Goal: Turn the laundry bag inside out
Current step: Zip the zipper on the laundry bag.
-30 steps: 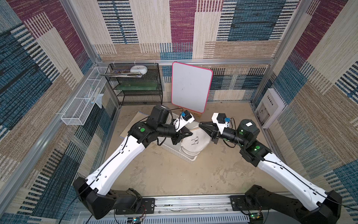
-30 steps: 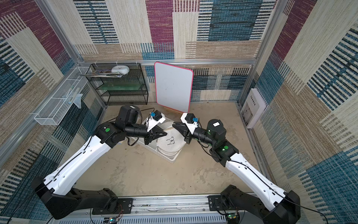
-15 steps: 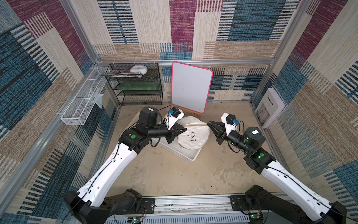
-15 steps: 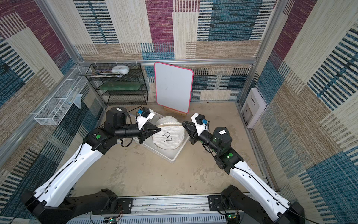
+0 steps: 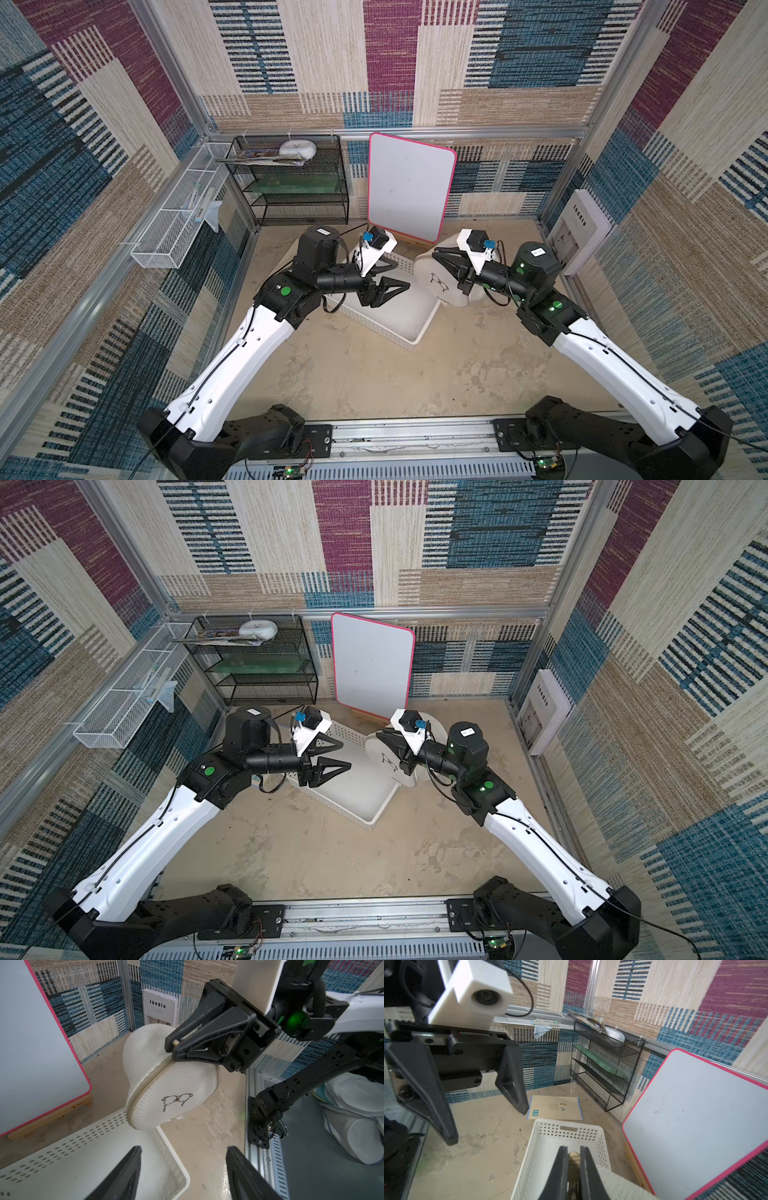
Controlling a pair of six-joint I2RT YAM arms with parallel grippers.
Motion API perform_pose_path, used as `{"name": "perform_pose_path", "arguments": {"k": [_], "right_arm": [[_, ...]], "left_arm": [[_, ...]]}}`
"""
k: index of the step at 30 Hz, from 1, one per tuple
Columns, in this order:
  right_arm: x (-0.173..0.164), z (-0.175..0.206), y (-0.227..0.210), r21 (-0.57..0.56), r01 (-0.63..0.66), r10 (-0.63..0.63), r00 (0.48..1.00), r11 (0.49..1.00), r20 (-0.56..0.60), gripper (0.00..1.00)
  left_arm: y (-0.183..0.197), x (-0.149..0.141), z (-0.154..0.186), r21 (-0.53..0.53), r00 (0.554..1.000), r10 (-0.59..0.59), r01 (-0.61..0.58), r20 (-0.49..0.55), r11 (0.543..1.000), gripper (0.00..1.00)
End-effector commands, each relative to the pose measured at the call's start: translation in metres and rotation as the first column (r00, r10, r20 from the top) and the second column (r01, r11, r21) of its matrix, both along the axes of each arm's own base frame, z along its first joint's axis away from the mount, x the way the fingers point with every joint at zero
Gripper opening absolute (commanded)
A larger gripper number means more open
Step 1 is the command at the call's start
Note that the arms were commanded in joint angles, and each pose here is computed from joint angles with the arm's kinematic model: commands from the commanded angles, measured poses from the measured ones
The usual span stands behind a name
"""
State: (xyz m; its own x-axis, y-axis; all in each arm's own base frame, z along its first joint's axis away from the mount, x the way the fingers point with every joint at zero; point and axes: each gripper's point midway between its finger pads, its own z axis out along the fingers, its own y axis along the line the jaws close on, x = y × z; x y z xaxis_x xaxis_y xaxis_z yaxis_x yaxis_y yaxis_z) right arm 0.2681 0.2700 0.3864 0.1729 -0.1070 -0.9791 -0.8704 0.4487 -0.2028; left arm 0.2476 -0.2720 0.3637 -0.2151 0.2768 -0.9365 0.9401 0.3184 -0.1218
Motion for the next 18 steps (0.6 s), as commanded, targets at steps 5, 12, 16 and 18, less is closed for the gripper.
{"name": "perform_pose_path", "arguments": {"k": [5,12,16,18], "right_arm": [[-0.028,-0.002,0.023,-0.048,-0.227,0.228,0.974,0.973,0.006,0.00],[-0.040,-0.002,0.036,-0.053,-0.313,0.313,0.950,0.948,-0.008,0.00],[-0.045,-0.002,0.041,-0.057,-0.343,0.343,0.939,0.938,-0.007,0.00],[-0.045,-0.002,0.043,-0.061,-0.345,0.345,0.939,0.937,-0.009,0.00]], "left_arm": [[-0.004,0.004,-0.014,0.096,0.999,-0.050,0.049,0.005,0.994,0.69],[-0.009,-0.008,-0.015,0.096,0.990,-0.139,0.136,0.023,0.986,0.68],[-0.011,-0.018,-0.017,0.099,0.982,-0.185,0.180,0.046,0.979,0.68],[-0.010,-0.016,-0.019,0.113,0.983,-0.176,0.169,0.055,0.979,0.68]]}}
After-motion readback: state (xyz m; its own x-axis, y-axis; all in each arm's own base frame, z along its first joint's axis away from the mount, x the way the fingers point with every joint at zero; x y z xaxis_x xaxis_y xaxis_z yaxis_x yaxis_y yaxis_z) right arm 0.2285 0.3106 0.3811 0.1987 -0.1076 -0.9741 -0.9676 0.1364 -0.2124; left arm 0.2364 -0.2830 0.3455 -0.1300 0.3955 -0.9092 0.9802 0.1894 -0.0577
